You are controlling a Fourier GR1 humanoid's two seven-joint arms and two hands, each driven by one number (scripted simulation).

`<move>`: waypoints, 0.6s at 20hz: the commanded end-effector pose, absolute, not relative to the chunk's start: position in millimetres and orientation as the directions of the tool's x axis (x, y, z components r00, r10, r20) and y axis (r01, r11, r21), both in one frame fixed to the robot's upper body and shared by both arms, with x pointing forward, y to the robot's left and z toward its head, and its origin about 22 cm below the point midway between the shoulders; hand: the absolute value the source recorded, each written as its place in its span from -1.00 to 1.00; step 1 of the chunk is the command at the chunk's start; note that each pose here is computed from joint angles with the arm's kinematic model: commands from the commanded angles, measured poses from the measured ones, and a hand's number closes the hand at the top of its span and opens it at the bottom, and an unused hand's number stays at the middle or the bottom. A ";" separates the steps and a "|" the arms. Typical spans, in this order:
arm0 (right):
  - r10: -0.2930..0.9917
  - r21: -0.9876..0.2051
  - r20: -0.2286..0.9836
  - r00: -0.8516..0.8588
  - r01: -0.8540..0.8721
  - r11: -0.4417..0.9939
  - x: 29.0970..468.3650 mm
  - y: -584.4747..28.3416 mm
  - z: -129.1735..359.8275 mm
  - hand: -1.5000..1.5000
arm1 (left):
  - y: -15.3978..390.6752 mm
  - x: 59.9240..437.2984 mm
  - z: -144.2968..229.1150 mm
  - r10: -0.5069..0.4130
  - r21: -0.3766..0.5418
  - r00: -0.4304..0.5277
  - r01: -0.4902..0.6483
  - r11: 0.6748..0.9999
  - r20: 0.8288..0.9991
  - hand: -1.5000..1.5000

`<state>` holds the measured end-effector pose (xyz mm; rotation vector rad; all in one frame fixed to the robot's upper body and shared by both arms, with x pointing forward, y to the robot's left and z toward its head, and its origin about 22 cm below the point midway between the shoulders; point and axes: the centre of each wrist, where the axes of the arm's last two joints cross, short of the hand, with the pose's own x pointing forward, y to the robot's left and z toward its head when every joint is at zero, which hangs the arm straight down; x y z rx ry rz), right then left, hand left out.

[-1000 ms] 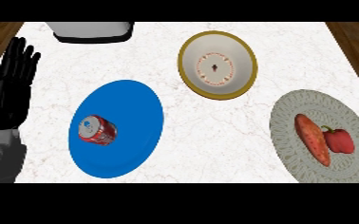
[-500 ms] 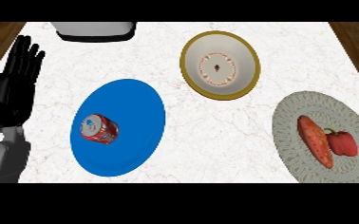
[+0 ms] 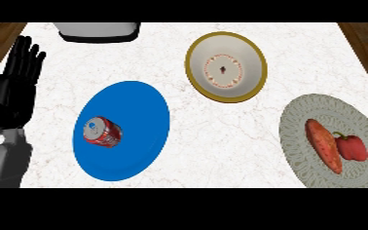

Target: Pick the bell pepper from the placemat and place it in the bowl

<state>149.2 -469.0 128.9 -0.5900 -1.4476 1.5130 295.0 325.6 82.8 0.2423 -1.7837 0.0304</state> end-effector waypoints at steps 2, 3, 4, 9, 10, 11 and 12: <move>0.856 -0.942 0.258 -0.448 -0.312 0.120 162.7 -453.2 100.4 -1.00 | 327.6 291.7 79.0 -0.155 0.114 -0.216 -0.194 0.974 0.964 0.00; 0.850 -0.935 0.286 -0.442 -0.322 0.147 163.9 -467.4 94.4 -1.00 | 314.8 303.8 95.5 -0.152 0.115 -0.204 -0.179 0.977 0.967 0.00; 0.859 -0.936 0.266 -0.438 -0.331 0.122 167.2 -466.1 89.0 -1.00 | 326.1 291.1 69.4 -0.154 0.116 -0.208 -0.188 0.975 0.966 0.00; 0.838 -0.937 0.286 -0.465 -0.321 0.141 195.0 -473.4 99.8 -1.00 | 322.9 306.9 91.2 -0.152 0.114 -0.211 -0.180 0.977 0.966 0.00; 0.821 -0.935 0.292 -0.491 -0.326 0.138 175.8 -471.6 94.2 -1.00 | 336.4 295.4 95.9 -0.140 0.107 -0.207 -0.164 0.981 0.968 0.00; 0.817 -0.938 0.292 -0.497 -0.315 0.144 201.0 -465.5 80.5 -1.00 | 330.3 299.6 86.8 -0.149 0.112 -0.208 -0.182 0.977 0.967 0.00; 0.811 -0.938 0.298 -0.504 -0.313 0.150 212.3 -463.8 77.3 -1.00 | 319.1 310.8 76.2 -0.156 0.114 -0.220 -0.190 0.975 0.963 0.00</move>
